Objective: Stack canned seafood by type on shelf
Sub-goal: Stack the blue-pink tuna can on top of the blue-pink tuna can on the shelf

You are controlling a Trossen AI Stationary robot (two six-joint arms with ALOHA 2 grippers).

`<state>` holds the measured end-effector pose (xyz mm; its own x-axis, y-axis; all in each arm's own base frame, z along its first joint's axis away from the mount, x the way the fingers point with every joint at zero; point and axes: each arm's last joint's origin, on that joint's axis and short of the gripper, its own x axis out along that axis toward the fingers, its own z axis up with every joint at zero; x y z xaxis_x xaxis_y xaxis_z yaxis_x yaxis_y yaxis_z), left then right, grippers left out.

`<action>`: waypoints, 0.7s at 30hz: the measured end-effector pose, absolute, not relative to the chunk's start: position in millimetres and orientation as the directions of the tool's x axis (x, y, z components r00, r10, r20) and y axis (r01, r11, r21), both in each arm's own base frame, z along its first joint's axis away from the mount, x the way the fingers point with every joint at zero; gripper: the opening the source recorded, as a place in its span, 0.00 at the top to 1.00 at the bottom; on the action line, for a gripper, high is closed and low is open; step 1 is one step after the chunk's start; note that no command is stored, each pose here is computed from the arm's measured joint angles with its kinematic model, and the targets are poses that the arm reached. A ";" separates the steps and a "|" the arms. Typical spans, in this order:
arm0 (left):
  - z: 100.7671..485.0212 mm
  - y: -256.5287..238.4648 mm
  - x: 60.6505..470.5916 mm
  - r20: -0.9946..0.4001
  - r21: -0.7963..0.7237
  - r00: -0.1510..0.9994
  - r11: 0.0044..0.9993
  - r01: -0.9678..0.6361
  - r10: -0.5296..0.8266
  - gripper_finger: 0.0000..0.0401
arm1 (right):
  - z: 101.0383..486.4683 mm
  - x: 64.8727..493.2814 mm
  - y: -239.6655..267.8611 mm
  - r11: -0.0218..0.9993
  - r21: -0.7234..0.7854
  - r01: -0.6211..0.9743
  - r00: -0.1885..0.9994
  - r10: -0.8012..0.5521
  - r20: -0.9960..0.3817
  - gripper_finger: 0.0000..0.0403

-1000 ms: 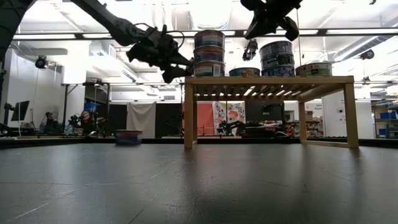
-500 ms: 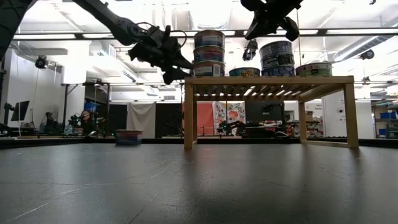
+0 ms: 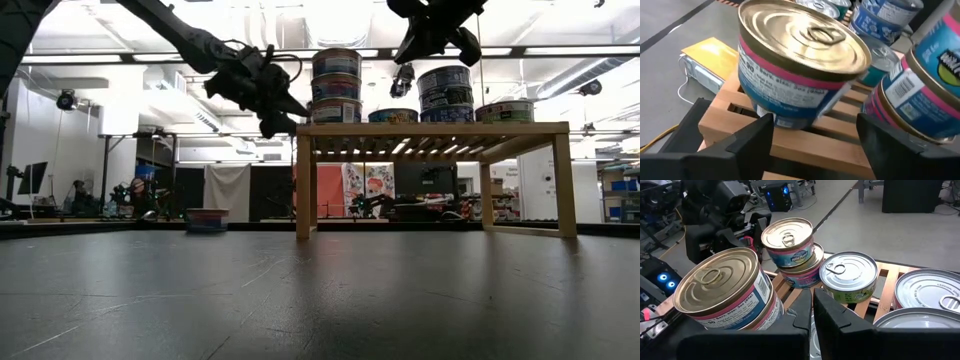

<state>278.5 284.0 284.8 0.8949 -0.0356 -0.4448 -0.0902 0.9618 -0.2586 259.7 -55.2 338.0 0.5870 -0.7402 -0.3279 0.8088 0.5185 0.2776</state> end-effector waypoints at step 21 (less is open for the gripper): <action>297.3 293.3 218.0 -0.576 -0.330 0.816 0.897 -0.296 0.057 0.25 | 336.8 259.1 -55.0 0.526 0.256 0.811 0.585 -0.737 -0.339 0.98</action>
